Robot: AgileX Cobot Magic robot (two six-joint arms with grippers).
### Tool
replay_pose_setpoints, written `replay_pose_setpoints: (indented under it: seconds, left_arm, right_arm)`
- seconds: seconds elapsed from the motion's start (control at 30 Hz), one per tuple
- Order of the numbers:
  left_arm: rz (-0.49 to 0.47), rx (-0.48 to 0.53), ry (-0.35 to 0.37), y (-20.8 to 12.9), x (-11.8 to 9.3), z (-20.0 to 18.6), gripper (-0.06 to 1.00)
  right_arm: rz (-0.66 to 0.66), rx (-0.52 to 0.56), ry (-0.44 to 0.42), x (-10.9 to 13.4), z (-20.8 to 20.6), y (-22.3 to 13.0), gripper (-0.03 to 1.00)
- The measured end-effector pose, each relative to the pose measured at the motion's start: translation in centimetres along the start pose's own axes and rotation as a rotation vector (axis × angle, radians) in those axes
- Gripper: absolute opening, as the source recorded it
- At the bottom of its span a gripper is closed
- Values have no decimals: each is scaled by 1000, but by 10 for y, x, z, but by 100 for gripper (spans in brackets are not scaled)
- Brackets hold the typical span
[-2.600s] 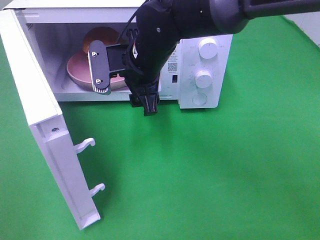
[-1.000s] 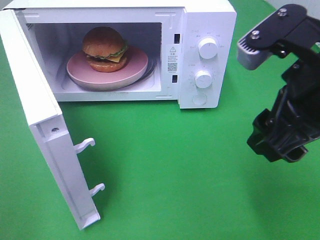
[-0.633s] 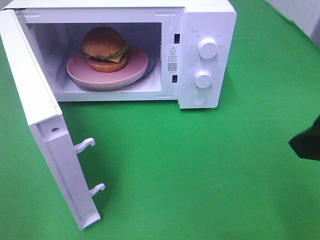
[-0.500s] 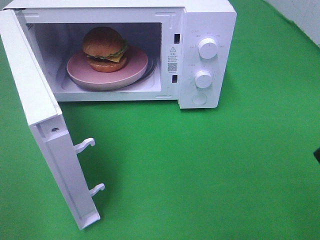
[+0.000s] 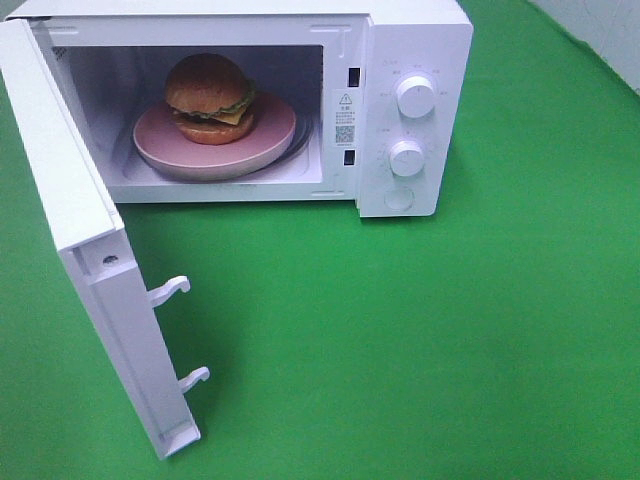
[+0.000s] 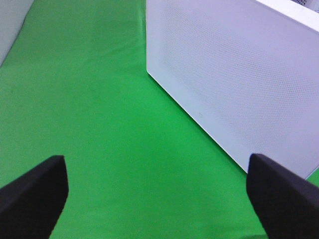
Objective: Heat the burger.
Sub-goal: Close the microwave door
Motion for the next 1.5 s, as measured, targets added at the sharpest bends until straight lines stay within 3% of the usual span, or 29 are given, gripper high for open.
replay_pose_setpoints:
  seconds: [0.1, 0.2, 0.27, 0.5, 0.77, 1.5]
  left_arm:
    - [0, 0, 0, 0, 0, 0, 89]
    - [0, 0, 0, 0, 0, 0, 89]
    - [0, 0, 0, 0, 0, 0, 89]
    - [0, 0, 0, 0, 0, 0, 89]
    - [0, 0, 0, 0, 0, 0, 89]
    - [0, 0, 0, 0, 0, 0, 89]
  right_arm:
    - [119, -28, -33, -14, -1, -15, 76]
    - [140, -41, -40, -16, -2, -17, 76]
    - [236, -141, -36, -21, -10, -23, 76]
    - [353, -353, -41, -28, -29, -29, 76]
    - [414, -515, -51, -30, -49, -38, 76]
    - [431, -536, -64, -31, -52, -40, 76]
Point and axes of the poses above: a point on each arm's last joint axis where the gripper is mounted, z pointing out along that axis toward the gripper, x along the wrist's bending axis when the last joint is at zero, y = z × x, the point moved 8 cm from there along z, pointing out along that axis toward the gripper, and after that the axes turned 12 degrees about z, right-handed, at the moved point
